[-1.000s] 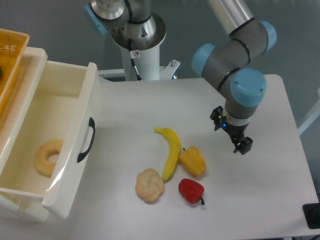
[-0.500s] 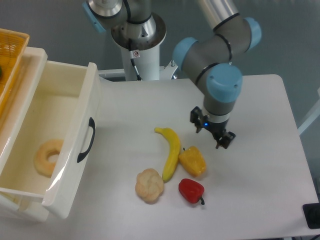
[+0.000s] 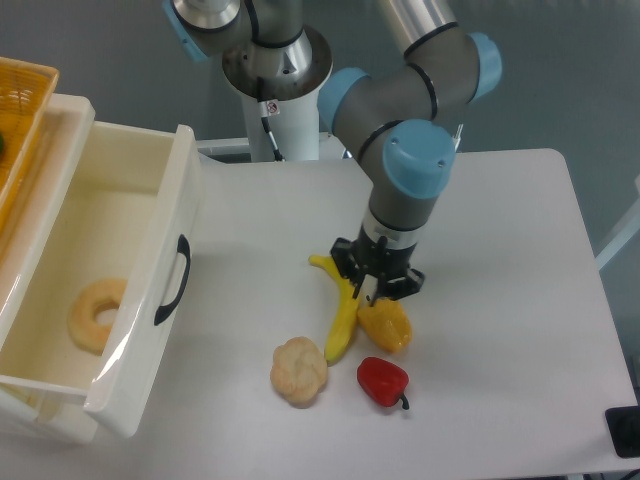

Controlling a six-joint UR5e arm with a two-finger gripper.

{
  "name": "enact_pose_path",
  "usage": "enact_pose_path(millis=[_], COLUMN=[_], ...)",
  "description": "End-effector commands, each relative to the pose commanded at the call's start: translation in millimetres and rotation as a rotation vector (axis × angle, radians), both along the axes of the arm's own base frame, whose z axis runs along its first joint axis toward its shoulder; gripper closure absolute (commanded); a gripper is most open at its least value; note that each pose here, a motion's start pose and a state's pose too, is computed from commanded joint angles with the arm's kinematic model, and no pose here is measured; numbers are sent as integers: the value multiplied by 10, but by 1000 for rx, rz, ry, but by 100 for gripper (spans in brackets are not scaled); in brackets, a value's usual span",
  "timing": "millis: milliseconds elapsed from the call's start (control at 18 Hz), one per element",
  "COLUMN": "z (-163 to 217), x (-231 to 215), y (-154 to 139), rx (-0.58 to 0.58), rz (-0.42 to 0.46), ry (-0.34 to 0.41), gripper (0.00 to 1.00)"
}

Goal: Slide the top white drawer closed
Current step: 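Lower the gripper beside the drawer front near its black handle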

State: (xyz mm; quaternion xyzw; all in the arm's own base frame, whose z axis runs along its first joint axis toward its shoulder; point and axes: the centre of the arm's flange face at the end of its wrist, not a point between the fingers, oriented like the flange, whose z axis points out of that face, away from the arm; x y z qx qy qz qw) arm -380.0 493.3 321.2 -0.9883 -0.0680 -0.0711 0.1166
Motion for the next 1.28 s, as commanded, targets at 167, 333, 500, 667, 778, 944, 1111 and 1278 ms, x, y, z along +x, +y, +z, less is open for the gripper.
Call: enact_pose_path(millis=[167,333,500,667,778,944,1111,1278], z=[68,151,171,165,123,92,90,70], x=[171,276,335,391,463,503,547,602], y=[173,290,344,380,391,358,345,330], rx=[31,62,103,130,100,55,14,0], rz=[21,81,139,149,152,161,165,172], ry=[-31,-75,-151,-213,-258,-302,-344,-399], gripper=[72,84,90,91,94,95,95,96])
